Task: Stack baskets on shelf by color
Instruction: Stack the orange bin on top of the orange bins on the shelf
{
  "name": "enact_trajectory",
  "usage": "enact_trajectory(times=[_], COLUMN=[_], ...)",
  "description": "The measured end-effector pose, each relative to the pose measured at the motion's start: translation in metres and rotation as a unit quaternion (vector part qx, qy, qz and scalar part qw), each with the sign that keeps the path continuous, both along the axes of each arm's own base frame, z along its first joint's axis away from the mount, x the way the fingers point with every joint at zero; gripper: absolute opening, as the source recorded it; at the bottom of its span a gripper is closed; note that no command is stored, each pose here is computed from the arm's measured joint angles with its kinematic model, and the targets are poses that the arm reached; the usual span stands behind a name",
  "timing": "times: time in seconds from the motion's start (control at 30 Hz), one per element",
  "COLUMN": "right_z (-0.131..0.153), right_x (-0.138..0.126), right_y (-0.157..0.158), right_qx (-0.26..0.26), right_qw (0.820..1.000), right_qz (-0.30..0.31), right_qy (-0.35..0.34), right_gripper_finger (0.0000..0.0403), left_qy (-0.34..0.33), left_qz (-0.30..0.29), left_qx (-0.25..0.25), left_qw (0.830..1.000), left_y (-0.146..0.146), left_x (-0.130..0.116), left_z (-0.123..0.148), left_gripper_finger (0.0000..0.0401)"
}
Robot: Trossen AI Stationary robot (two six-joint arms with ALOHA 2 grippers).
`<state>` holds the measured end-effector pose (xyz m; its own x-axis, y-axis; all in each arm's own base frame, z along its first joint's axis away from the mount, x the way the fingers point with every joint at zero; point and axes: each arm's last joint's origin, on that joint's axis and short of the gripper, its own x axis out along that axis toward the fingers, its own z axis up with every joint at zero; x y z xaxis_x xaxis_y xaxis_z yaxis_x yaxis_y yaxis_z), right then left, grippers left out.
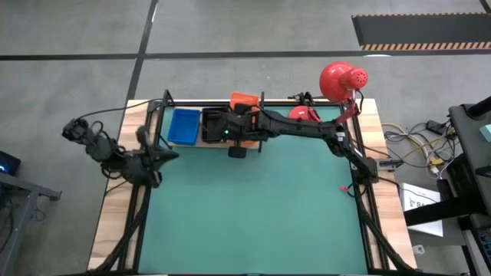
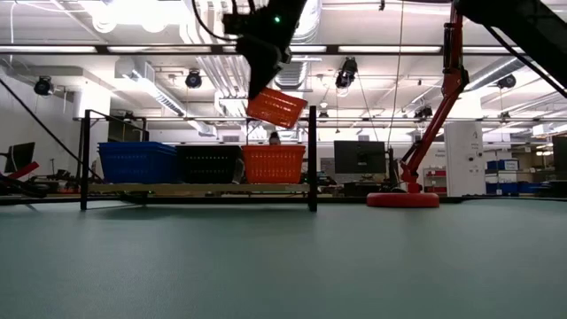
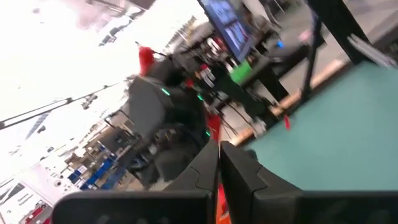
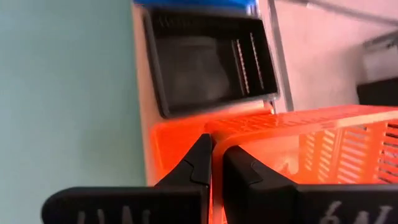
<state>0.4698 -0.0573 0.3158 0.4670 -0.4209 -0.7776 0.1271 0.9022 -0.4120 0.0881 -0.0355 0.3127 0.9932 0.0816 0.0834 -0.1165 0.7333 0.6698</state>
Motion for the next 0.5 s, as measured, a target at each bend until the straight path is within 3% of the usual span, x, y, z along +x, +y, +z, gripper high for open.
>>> enact_trajectory(times=[0.27, 0.5], right_z=[-0.012, -0.031], right_x=[0.0, 0.007], right_y=[-0.015, -0.023], right_qx=[0.035, 0.033], right_qw=[0.999, 0.998], right_qz=[0.003, 0.006], right_qy=[0.021, 0.044], right_gripper_finger=[0.0008, 0.0009], left_qy=[-0.021, -0.024], left_qz=[-0.001, -0.002], left_qx=[-0.014, -0.016], left_qw=[1.0, 1.0], left_y=[0.006, 0.007], left_x=[-0.009, -0.011], left_z=[0.003, 0.002], left_gripper_finger=[0.0, 0.0])
